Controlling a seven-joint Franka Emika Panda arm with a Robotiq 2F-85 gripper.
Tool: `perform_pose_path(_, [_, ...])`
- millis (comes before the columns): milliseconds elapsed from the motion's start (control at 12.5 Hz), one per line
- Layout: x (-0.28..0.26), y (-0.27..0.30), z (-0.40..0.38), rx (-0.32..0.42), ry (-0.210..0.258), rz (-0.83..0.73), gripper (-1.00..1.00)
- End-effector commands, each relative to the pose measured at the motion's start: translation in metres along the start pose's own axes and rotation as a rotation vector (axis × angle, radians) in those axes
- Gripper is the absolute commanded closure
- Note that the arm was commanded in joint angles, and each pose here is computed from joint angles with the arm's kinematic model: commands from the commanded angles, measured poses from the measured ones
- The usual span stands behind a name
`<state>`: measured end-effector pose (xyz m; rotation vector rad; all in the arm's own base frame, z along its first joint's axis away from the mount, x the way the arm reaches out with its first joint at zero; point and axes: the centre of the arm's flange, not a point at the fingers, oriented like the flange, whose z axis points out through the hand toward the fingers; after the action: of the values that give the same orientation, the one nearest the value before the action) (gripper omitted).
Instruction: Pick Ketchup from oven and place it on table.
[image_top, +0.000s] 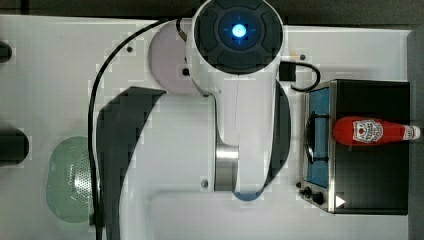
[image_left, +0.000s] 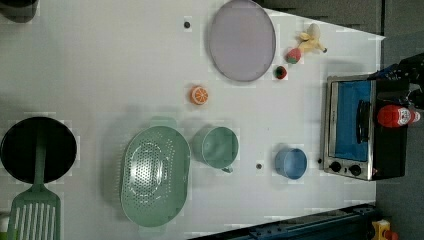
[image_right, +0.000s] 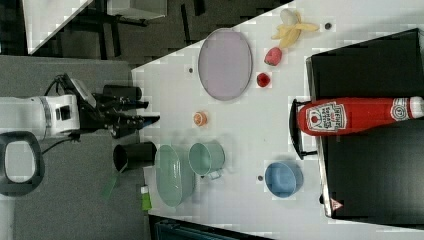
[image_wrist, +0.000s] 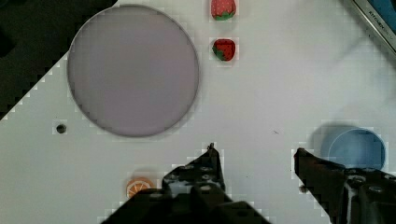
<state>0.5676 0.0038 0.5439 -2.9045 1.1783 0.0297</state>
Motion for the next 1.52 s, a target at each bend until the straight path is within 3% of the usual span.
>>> perform_pose_path(80, [-0.04, 0.096, -0.087, 0.024, 0.032, 0.122, -0.58])
perform_pose_path(240, [-0.038, 0.098, -0.088, 0.026, 0.033, 0.127, -1.0])
perform_pose_path(480, [-0.019, 0.117, -0.087, 0.04, 0.036, 0.178, -1.0])
perform_pose_path(800, [0.05, 0.185, -0.07, 0.077, 0.051, 0.358, -1.0])
perform_pose_path(1120, [0.116, 0.254, -0.038, 0.101, 0.102, 0.529, -1.0])
perform_pose_path(1280, [0.143, 0.278, -0.019, 0.095, 0.136, 0.591, -1.0])
perform_pose_path(1520, [0.177, 0.296, 0.018, 0.037, 0.136, 0.653, -1.0])
